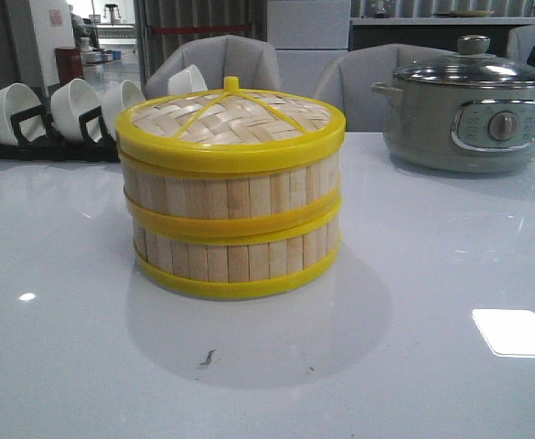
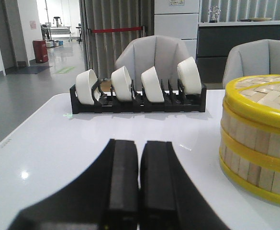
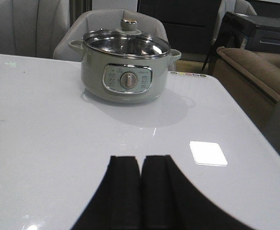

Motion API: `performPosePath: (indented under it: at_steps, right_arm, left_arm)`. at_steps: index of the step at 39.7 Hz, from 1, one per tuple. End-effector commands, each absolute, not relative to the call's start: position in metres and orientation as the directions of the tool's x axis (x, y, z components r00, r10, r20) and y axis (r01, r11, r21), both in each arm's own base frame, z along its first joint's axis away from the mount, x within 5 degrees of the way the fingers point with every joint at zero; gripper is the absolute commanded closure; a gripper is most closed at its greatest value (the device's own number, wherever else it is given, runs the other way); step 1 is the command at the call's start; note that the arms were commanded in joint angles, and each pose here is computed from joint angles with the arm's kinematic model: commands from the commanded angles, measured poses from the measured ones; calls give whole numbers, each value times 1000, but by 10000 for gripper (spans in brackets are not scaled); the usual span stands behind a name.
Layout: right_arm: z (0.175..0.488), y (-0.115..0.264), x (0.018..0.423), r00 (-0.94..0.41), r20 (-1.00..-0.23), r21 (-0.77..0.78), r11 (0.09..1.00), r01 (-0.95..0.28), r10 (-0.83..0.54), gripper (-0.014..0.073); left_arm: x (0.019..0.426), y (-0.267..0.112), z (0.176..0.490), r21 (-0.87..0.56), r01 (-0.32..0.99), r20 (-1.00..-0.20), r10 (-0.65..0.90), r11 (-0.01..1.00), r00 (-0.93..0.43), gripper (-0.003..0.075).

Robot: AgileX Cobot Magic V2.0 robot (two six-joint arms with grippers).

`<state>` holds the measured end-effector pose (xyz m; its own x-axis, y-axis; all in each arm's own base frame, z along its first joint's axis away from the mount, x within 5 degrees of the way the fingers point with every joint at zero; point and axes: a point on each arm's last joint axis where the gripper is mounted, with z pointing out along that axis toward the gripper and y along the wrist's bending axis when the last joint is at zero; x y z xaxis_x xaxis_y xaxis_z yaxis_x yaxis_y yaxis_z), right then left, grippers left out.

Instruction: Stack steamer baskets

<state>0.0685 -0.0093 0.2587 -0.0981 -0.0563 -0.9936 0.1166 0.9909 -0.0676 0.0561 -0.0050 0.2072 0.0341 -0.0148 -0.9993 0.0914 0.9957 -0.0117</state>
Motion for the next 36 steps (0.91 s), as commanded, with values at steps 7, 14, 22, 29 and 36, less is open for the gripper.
performPosePath:
  at_steps: [7, 14, 22, 29, 36]
  right_arm:
    - [276, -9, 68, 3, -997, -76, 990, 117, -77, 516]
    - [276, -8, 67, 12, -997, -76, 992, 105, -77, 516]
    - [270, -6, 60, 47, -996, -76, 994, 84, -80, 516]
    - [246, -3, 58, 92, -995, -44, 998, 49, -48, 516]
    - [215, 0, 57, 155, -988, -1, 1000, 2, -1, 516]
  left_arm:
    - [54, -5, 215, -10, 99, -991, -24, 995, 133, 635]
    - [54, -5, 215, -10, 99, -991, -24, 995, 133, 635]
    - [54, -5, 215, -10, 99, -991, -24, 995, 133, 635]
    - [54, -5, 215, -10, 99, -991, -24, 995, 133, 635]
    - [54, -5, 215, -10, 99, -991, -24, 995, 133, 635]
